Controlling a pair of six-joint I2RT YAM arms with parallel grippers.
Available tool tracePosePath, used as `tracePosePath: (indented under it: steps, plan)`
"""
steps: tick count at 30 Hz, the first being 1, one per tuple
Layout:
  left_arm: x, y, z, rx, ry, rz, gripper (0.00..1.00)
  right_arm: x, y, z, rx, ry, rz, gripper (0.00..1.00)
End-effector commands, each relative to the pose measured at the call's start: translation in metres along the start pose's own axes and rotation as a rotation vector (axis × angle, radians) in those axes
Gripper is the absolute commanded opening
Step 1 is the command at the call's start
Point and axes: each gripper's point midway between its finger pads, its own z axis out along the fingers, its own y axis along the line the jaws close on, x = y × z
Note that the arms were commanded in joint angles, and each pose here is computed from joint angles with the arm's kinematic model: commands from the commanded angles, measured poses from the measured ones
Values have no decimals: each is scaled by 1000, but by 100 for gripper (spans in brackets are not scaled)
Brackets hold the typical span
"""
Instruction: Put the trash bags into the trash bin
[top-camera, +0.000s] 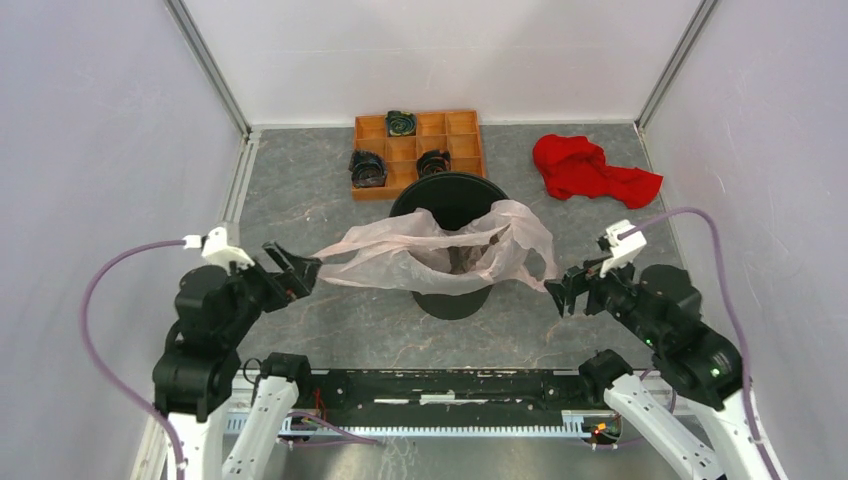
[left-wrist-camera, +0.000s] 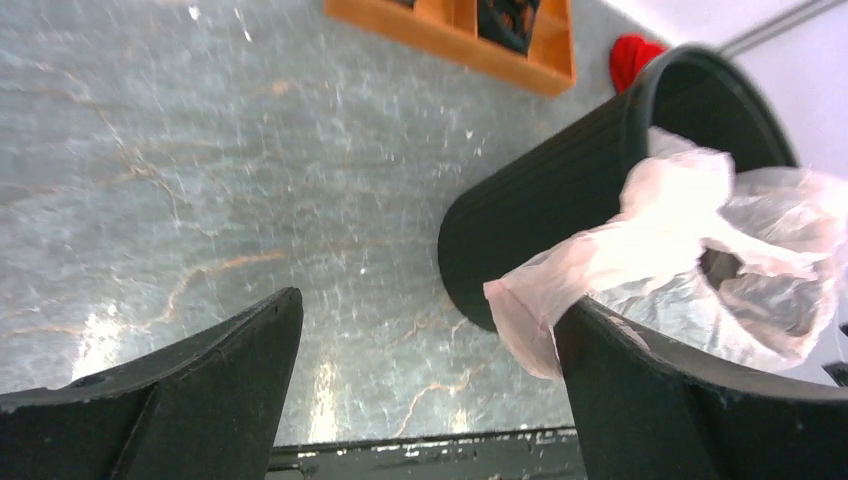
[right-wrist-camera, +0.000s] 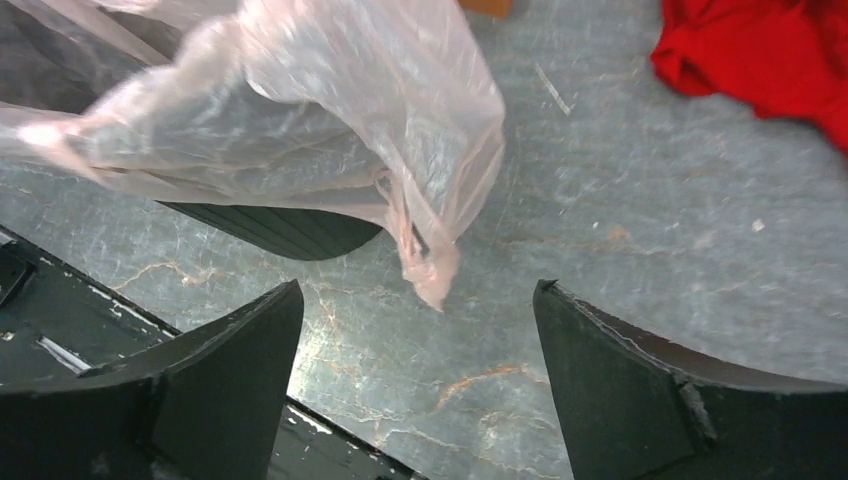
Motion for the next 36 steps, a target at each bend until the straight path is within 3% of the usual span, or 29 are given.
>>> tracePosePath:
  steps: [1, 6, 9, 13, 18, 21, 28, 30, 32, 36]
  plan:
    - [-37, 7, -26, -84, -153, 57, 100, -30, -1, -27, 5, -36, -89, 94]
    - [-48, -21, -24, 39, -157, 75, 100, -73, 3, -5, -12, -155, -142, 94]
    - [-47, -28, -26, 74, -141, 96, 100, -76, 15, 18, -82, -179, -167, 92]
    - [-38, -7, -29, -39, -93, 91, 100, -68, 26, 37, -159, -185, -214, 88]
    - [-7, 18, -27, -132, 18, 77, 100, -51, 17, 53, -120, -187, -230, 82]
    - [-10, 19, -38, -140, -14, 78, 100, -49, 12, 58, -92, -214, -225, 73]
    - [4, -13, -52, 45, 52, 99, 100, -63, 10, 60, -72, -291, -234, 42]
    - [1, -38, -64, 177, 37, 128, 100, -65, 10, 59, -73, -293, -244, 34]
    - [-17, -72, -86, 348, -51, 167, 100, -66, 11, 58, -78, -289, -252, 29]
    - [-61, -105, -108, 475, -247, 183, 100, -64, 10, 57, -73, -284, -253, 18]
